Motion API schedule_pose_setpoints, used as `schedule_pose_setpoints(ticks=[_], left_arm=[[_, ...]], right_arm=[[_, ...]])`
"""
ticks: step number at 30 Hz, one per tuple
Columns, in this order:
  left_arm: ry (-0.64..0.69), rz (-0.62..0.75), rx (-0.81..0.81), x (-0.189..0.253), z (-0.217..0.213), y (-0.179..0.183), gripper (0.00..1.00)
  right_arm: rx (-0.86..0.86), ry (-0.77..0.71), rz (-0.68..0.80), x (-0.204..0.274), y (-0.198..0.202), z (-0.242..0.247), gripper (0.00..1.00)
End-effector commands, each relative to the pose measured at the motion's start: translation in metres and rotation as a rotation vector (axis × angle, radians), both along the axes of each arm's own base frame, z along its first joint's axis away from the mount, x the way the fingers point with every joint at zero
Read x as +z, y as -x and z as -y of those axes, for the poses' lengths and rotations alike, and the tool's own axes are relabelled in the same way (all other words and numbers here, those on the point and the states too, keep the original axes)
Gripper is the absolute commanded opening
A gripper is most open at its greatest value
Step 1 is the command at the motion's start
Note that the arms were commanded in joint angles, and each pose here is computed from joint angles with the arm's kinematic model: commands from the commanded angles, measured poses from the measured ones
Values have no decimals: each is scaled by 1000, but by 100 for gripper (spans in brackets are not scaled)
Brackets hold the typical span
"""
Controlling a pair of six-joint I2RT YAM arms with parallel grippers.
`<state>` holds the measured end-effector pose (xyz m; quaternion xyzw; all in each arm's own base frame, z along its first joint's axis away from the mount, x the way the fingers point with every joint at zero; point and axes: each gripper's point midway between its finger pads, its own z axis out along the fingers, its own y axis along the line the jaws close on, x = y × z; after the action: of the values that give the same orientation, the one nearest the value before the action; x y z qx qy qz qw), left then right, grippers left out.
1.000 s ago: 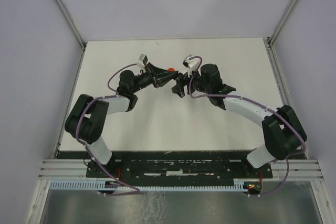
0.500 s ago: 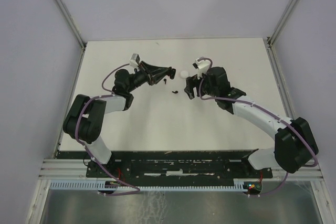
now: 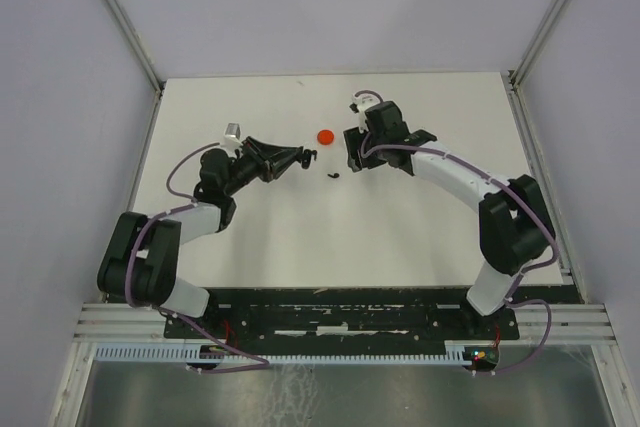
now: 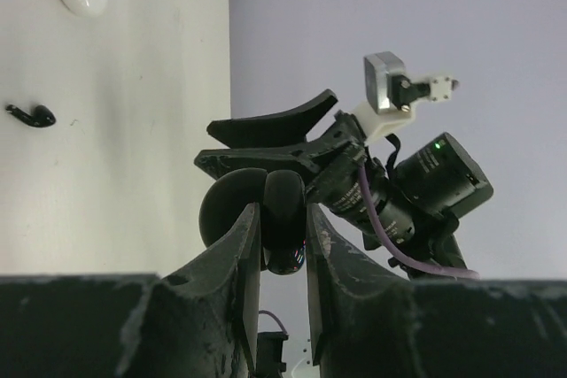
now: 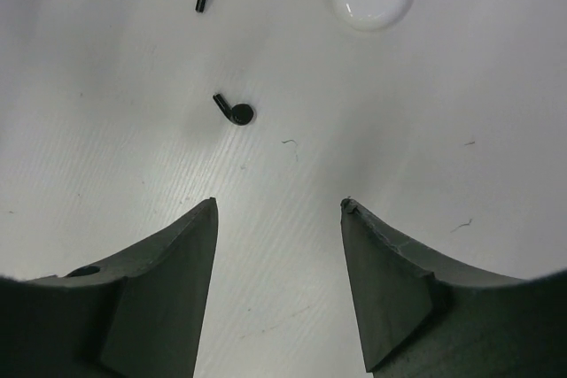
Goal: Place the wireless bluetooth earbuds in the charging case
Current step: Pick up the earbud from the center of the board.
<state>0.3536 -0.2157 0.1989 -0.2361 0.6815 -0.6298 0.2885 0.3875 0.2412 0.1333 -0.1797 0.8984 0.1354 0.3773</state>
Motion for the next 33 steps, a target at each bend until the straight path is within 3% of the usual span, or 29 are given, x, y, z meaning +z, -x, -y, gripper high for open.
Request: schedule_pose_setpoints(ticks=[1,15,33], left_arm=[[-88,82,62,6,-19,3,3],[-108,58,98,-4,-36,20,3],[-106,58,70,-3,-36,31,3]], right_arm=[[17,-67,-62,-2,-9,-26,64],[38,2,-141,-35,-56,-102,60],[-18,5,-92,-64,-95,-130,60]])
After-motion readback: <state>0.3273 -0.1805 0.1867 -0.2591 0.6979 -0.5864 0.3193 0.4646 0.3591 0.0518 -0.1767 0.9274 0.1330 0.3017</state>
